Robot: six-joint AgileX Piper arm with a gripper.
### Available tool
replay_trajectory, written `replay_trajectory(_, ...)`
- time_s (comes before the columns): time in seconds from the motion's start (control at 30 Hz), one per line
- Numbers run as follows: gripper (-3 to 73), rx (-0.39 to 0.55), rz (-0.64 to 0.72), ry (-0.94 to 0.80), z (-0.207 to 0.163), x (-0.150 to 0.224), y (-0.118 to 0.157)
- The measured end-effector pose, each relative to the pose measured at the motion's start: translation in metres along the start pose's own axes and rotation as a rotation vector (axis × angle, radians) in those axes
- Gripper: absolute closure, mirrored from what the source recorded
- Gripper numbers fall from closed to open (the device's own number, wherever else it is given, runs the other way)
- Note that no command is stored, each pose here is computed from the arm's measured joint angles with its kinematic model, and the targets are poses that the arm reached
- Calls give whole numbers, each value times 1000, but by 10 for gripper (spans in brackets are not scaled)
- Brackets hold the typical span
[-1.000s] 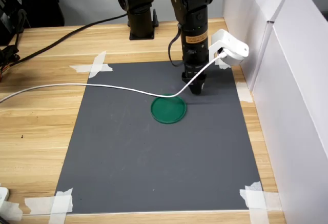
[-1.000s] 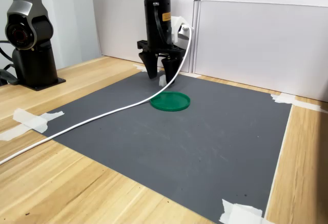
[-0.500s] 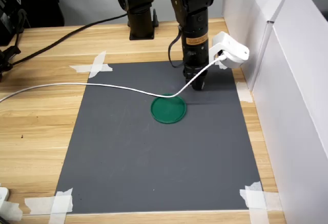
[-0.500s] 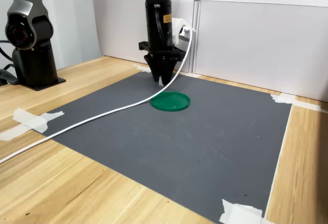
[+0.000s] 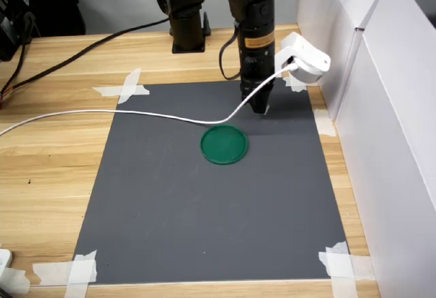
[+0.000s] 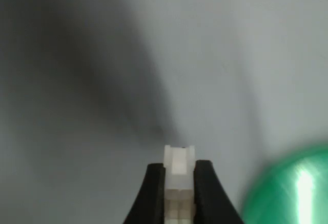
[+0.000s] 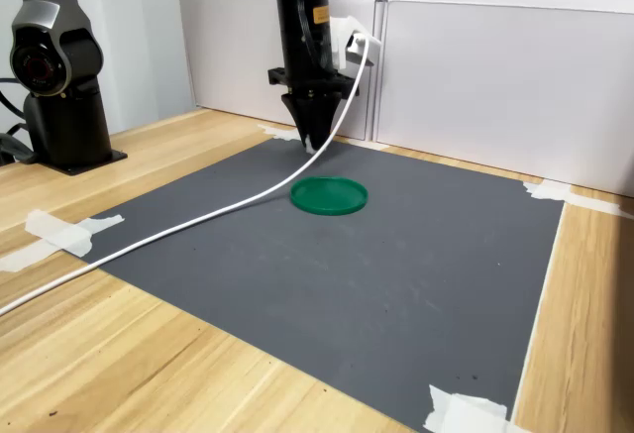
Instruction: Grasp a white terminal and put it in the green lid.
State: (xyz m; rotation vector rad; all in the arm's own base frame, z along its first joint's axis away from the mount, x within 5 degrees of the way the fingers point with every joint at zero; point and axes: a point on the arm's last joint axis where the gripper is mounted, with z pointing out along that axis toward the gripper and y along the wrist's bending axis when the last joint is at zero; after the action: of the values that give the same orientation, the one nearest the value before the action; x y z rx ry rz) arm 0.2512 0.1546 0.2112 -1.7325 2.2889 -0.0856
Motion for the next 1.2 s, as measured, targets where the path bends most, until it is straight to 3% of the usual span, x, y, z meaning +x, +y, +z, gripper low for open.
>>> replay_trajectory(0.3, 613, 72, 122, -16, -47, 9, -46)
replay_trajectory(0.53, 613, 91, 195, 11, -58, 29, -69)
replay_trajectory(0.93, 613, 39, 217, 91, -17, 42, -85)
replay_trajectory(1.2, 613, 2, 201, 114, 23, 49, -76)
